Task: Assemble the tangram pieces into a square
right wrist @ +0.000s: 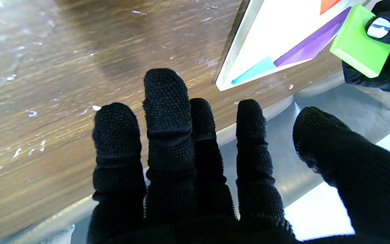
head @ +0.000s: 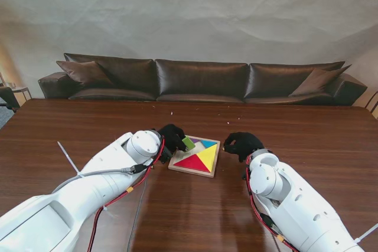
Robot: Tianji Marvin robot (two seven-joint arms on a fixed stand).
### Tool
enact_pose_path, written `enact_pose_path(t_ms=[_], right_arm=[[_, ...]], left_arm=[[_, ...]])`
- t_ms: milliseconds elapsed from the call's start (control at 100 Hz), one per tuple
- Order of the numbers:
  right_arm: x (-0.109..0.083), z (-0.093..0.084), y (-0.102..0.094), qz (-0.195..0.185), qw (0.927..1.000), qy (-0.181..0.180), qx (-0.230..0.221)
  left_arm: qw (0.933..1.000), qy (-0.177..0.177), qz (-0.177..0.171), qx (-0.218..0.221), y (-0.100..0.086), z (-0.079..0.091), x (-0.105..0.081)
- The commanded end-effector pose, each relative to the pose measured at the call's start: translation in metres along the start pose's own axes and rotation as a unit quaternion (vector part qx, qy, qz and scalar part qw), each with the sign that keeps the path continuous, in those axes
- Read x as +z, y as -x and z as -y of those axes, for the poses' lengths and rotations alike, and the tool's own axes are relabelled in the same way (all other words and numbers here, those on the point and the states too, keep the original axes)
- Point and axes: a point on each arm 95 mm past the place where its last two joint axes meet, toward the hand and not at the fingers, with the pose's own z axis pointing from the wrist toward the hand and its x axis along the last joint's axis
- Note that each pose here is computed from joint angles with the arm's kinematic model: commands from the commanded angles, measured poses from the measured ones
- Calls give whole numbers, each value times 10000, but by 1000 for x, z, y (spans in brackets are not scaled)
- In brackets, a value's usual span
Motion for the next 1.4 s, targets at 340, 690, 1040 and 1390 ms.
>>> enact_pose_path(t_ms=[340, 690, 1040, 1390], right_arm=[[1, 4, 3, 74, 9999, -125, 53], [2, 3, 5, 107, 9998, -118, 106], [3, 3, 8, 139, 9997, -108, 185], [4, 4, 8, 140, 9996, -122, 208]], left_arm=[[9997, -24, 82, 227, -12, -13, 7], [9990, -46, 39, 451, -18, -17, 9], [9977, -68, 82, 668, -15, -18, 9], [9960, -63, 45, 891, -14, -19, 10]])
